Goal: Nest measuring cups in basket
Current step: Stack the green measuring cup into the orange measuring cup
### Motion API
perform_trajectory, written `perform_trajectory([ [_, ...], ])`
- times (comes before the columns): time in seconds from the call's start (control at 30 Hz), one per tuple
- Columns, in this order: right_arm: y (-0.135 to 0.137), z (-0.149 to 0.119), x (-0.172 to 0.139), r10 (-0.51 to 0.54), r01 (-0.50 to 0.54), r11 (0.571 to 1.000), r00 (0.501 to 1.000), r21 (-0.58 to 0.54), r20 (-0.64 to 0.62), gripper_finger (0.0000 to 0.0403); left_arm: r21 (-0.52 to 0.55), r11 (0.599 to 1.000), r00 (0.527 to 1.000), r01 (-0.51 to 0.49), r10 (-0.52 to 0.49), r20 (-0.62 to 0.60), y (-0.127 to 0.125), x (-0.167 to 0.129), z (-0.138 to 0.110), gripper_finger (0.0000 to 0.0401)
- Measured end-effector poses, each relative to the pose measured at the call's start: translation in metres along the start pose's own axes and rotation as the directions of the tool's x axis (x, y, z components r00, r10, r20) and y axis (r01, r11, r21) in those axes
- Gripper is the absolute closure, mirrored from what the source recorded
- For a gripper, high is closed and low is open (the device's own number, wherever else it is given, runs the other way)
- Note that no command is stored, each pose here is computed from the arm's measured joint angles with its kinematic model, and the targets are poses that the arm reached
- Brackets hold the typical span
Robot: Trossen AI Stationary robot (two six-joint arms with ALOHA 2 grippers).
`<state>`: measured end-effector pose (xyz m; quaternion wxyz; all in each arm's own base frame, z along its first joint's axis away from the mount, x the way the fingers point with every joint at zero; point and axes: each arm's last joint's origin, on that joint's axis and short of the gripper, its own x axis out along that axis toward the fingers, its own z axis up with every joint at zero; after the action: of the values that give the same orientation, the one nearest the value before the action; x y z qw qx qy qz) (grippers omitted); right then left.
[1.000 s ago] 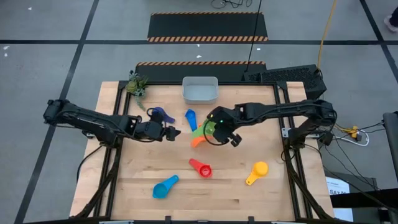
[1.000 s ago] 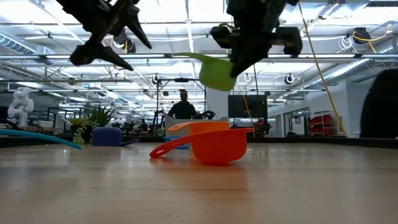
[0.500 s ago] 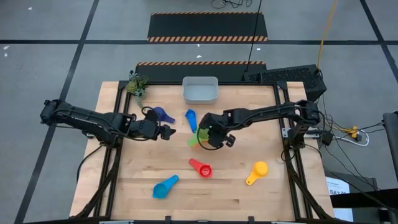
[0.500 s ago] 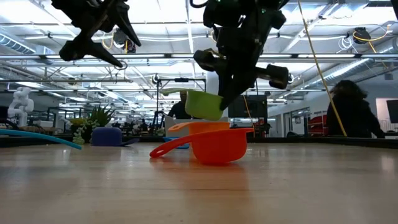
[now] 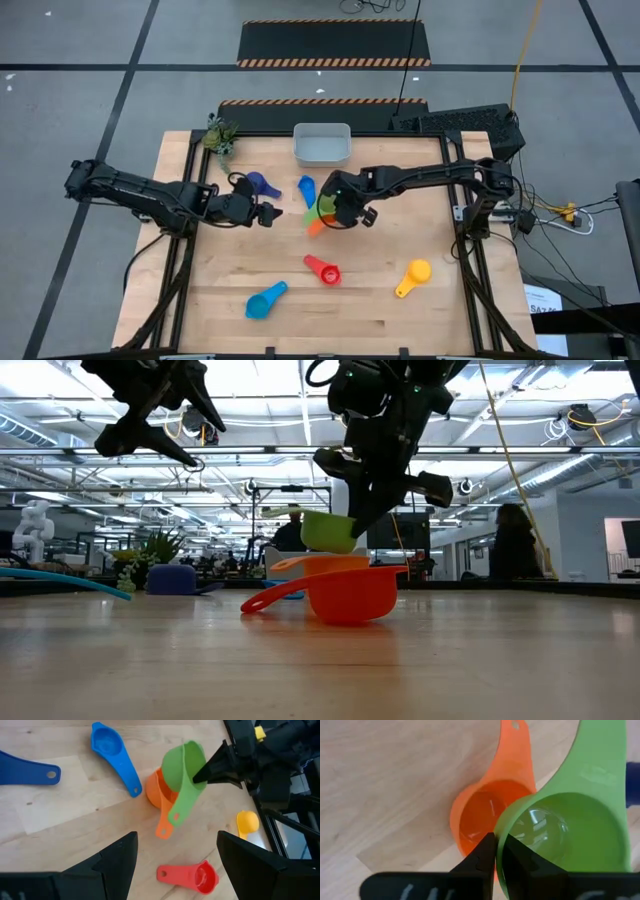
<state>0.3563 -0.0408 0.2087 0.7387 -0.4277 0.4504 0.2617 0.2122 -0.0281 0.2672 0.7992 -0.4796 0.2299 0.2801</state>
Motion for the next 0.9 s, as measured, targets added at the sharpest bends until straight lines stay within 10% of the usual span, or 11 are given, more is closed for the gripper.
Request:
perform_trajectory([
  [0.9,0.019,-0.005,0.014,0.093,-0.098,0.993,0.993,0.064,0.075,0.0353,0.020,1.000,1.000,-0.001,0.001,0.002,0.000,0.000,0.000,0.0125],
])
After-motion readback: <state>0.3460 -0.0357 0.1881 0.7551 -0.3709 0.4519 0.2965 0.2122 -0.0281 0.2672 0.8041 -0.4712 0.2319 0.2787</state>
